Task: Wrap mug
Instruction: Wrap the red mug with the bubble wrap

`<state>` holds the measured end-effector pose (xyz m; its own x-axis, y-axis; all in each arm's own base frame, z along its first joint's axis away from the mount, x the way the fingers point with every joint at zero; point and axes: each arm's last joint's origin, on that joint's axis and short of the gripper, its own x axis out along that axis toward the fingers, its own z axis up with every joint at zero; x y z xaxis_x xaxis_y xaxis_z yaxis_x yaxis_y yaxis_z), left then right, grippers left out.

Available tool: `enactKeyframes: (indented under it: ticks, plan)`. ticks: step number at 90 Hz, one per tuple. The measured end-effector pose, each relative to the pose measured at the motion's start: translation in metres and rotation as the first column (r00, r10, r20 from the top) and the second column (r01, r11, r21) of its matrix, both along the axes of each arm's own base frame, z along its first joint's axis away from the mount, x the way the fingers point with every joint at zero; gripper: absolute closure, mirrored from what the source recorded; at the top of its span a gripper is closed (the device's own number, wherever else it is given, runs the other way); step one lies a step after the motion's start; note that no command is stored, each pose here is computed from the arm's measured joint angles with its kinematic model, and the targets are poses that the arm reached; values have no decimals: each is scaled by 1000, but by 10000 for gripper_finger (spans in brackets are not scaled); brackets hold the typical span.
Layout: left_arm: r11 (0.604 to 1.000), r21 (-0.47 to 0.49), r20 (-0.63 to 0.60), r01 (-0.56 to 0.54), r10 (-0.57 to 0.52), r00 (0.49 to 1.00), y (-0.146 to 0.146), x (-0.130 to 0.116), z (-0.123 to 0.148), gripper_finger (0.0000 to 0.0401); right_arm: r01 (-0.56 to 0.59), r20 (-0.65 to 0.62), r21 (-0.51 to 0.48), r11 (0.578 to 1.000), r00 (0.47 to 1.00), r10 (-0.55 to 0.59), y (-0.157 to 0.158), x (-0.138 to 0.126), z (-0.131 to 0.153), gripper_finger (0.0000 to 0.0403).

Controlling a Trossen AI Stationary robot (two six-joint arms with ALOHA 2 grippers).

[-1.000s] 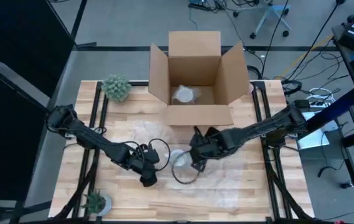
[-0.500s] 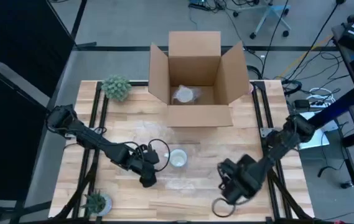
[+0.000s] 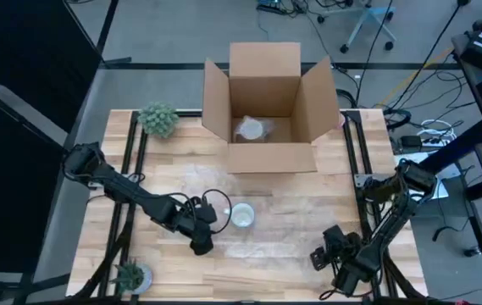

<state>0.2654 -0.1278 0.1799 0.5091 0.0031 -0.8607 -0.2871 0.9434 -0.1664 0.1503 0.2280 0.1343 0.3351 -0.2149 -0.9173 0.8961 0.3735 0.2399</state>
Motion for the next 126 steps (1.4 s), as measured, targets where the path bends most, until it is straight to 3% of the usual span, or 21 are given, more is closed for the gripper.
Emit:
enactKeyframes:
  ticks: [13, 26, 37, 52, 63, 71, 86, 95, 105, 113, 126]
  plan:
    - [1000, 1, 0, 1, -1, 1000, 0, 0, 0, 221, -11, 186, -11, 1000, 982, 13, -4, 7, -10, 167]
    - [1000, 4, 0, 7, -7, 1000, 0, 0, 0, 221, -16, 239, -56, 998, 971, 29, -8, 12, -11, 186]
    - [1000, 4, 0, 7, -7, 1000, 0, 0, 0, 221, -34, 280, -96, 995, 958, 60, -9, 17, -10, 248]
    - [1000, 5, 0, 8, -8, 1000, 0, 0, 0, 221, -59, 387, -205, 977, 912, 136, -9, 27, -6, 374]
    - [1000, 13, 0, 22, -22, 1000, 0, 0, 0, 221, -58, 447, -314, 948, 872, 201, -12, 35, 0, 393]
    - [1000, 14, 0, 23, -23, 1000, 0, 0, 0, 221, -52, 496, -423, 905, 822, 280, -13, 44, 13, 399]
    - [999, 22, 2, 29, -29, 1000, 0, 0, 0, 221, -81, 420, -659, 748, 786, 454, -21, 73, 54, 402]
    - [999, 36, 8, 21, -21, 1000, 1, 0, 0, 221, -176, 316, -734, 656, 767, 559, -31, 96, 72, 402]
    - [998, 50, 10, 32, -32, 999, 1, 0, 0, 221, -300, 226, -772, 560, 693, 684, -49, 125, 85, 403]
    - [998, 55, 11, 37, -38, 999, 1, 0, 0, 221, -321, 214, -785, 529, 662, 718, -69, 145, 90, 403]
    - [998, 60, 13, 36, -37, 999, 1, 0, 1, 221, -346, 233, -775, 529, 622, 748, -99, 169, 88, 403]
